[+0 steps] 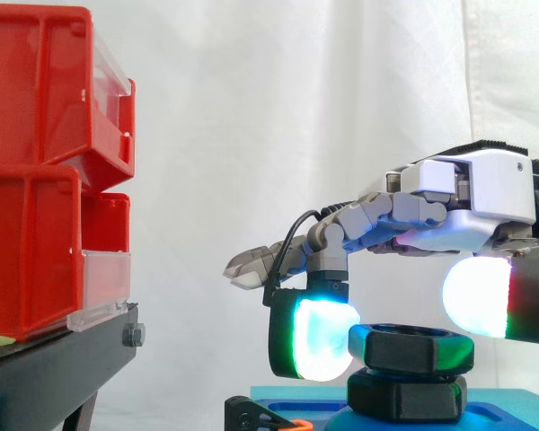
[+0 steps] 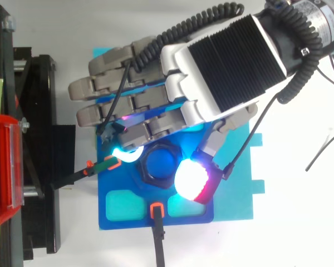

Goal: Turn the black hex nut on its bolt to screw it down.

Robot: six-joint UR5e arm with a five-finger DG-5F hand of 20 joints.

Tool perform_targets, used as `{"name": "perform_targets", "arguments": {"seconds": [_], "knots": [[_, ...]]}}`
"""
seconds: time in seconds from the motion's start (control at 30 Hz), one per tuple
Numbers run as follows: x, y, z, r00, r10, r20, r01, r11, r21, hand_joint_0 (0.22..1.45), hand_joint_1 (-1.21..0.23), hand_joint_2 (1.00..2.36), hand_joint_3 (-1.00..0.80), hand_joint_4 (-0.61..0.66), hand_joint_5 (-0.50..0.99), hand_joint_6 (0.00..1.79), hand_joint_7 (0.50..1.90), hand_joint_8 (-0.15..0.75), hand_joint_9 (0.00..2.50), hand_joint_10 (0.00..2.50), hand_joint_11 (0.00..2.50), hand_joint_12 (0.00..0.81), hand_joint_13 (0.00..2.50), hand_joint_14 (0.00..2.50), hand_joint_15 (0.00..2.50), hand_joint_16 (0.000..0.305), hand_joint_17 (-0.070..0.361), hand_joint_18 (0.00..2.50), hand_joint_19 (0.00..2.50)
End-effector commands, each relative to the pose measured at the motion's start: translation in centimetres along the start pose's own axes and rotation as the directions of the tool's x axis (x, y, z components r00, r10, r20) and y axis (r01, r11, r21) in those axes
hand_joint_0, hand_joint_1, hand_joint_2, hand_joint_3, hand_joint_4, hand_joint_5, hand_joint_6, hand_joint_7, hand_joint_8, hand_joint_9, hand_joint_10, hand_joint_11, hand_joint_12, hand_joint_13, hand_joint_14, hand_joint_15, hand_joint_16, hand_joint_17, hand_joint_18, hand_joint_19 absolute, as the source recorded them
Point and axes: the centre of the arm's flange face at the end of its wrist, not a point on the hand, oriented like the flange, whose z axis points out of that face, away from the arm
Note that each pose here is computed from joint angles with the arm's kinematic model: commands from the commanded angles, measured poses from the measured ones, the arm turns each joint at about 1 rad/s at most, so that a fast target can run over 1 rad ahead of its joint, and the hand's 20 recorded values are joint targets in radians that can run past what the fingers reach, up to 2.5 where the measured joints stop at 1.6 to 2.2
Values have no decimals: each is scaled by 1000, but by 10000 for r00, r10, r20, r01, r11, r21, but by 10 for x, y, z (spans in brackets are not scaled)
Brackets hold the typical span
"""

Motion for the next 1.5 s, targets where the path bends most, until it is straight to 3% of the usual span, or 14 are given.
{"name": "perform_targets", "arguments": {"seconds": [0.0, 0.33, 0.63, 0.87, 1.0, 1.27, 1.37, 1.47], "knots": [[-1, -6, -7, 10000, -16, -4, 16, 10000, -39, 484, -269, 1000, -500, 150, -111, 704, 1066, 183, 368, 0, 0, 332, 289, 0, 0, 55, 123, 239, 328], [-3, -17, -20, 10000, 42, -27, -42, 9999, -99, 483, -269, 1000, -500, 155, -111, 702, 1057, 183, 365, 0, 0, 333, 291, 0, 0, 55, 123, 243, 335], [-28, -14, -3, 9995, 59, 313, -52, 9997, -243, 483, -267, 1000, -500, 155, -110, 697, 1060, 185, 365, 0, 0, 334, 292, 0, 0, 55, 124, 243, 335], [-32, -9, 9, 9984, -11, 569, 15, 10000, -79, 483, -267, 1000, -500, 147, -102, 642, 1122, 186, 366, 0, 0, 335, 292, 0, 0, 55, 123, 243, 328], [-30, 1, 21, 9982, 5, 607, -6, 10000, 10, 484, -266, 1000, -500, 152, -92, 587, 1193, 185, 365, 0, 0, 335, 291, 0, 0, 55, 123, 244, 327], [-21, 29, 44, 9989, 223, 409, -228, 9997, 117, 484, -266, 1000, -500, 147, -79, 510, 1289, 183, 359, 0, 0, 334, 288, 0, 0, 55, 123, 242, 332], [-4, 42, 48, 9992, 349, 217, -354, 9991, 240, 484, -266, 1000, -500, 140, -80, 501, 1271, 183, 359, 0, 0, 334, 286, 0, 0, 54, 122, 238, 332], [-1, 46, 51, 9992, 341, 223, -346, 9991, 256, 484, -269, 1000, -500, 131, -83, 501, 1244, 182, 357, 0, 0, 333, 286, 0, 0, 55, 123, 242, 332]]}}
